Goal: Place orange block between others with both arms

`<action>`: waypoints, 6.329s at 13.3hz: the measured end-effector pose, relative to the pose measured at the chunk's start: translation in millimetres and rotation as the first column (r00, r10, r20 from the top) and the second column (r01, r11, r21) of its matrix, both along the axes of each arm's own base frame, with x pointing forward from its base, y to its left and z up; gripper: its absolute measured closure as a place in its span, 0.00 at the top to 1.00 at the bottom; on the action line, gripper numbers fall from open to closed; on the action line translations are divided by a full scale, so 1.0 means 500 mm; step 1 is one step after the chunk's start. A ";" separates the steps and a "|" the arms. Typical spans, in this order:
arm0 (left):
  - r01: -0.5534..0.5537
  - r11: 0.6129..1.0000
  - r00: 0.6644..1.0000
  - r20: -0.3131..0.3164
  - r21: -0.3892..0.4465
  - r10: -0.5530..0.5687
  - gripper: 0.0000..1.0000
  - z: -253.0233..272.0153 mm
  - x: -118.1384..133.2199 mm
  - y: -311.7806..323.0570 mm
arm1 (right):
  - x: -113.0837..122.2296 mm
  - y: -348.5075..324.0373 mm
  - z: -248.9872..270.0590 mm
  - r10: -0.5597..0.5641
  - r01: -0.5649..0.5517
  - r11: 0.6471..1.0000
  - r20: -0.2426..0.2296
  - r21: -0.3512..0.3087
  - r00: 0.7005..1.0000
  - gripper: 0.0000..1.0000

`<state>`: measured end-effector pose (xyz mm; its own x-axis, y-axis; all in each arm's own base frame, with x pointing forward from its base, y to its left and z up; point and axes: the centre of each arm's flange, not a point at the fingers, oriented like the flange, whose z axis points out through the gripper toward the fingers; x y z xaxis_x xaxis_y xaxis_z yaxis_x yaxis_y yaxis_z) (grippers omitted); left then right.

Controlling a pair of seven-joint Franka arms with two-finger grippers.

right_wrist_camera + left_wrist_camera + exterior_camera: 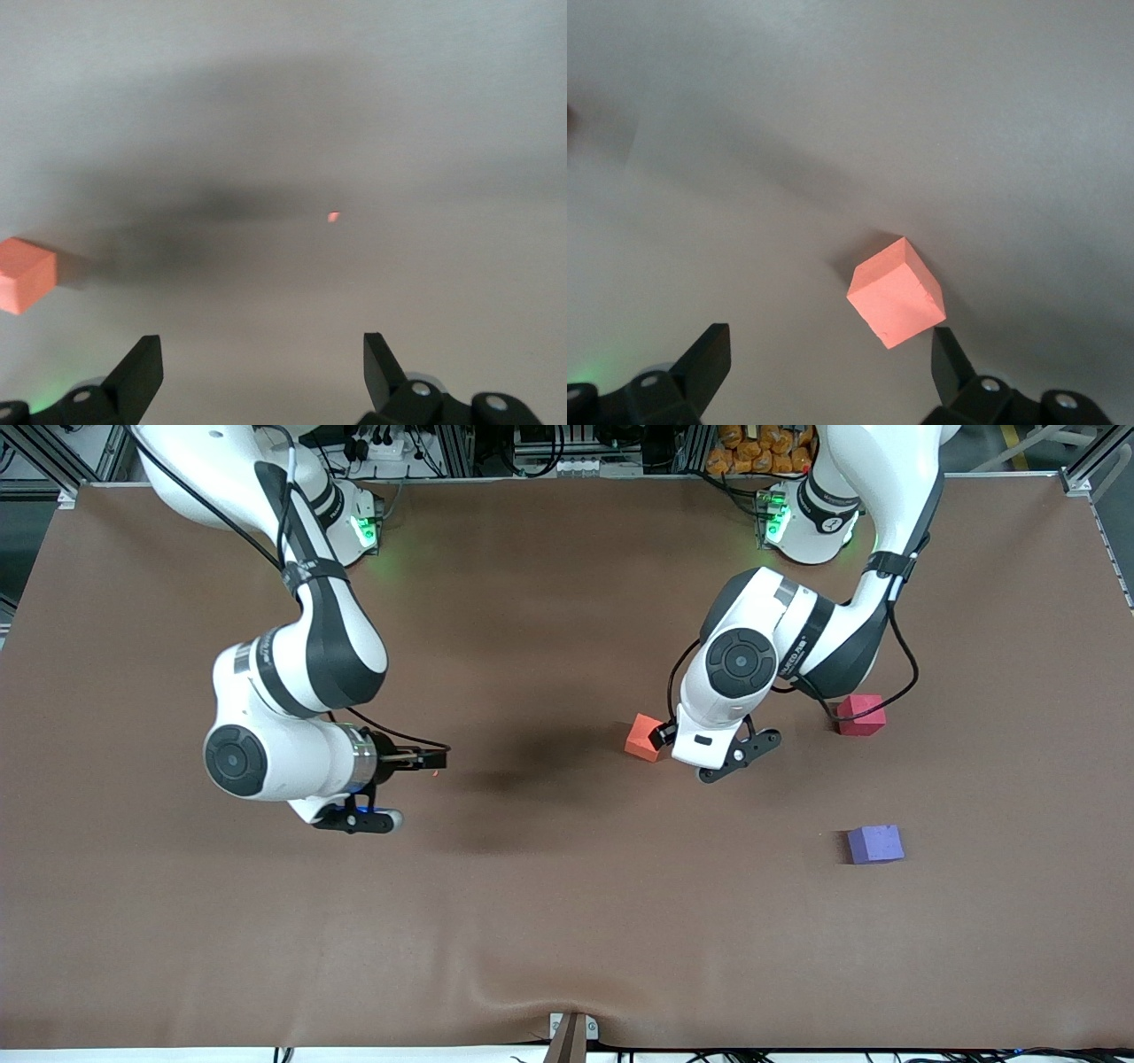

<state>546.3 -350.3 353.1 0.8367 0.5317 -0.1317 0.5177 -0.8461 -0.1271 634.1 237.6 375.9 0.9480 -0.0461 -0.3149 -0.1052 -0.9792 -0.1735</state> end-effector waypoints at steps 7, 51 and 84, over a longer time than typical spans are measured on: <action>-0.297 0.955 0.954 0.054 0.012 0.296 1.00 0.004 0.003 -0.020 | 0.015 -0.237 0.042 -0.128 0.128 0.991 -0.017 -0.046 0.992 1.00; -0.634 0.773 0.771 0.062 -0.028 0.634 1.00 -0.283 -0.086 -0.059 | -0.137 -0.581 0.398 0.025 -0.009 0.980 0.077 -0.197 0.997 1.00; -0.607 0.794 0.791 0.072 -0.044 0.608 0.67 -0.265 -0.094 -0.056 | -0.131 -0.480 0.404 0.111 -0.093 0.976 0.084 -0.197 0.990 1.00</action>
<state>499.3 -378.4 220.5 0.3500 0.9320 -0.0943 0.9331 -0.3557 -0.0526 568.7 -2.6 578.0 0.9757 0.0016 -0.2192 0.0049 -0.9999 0.0146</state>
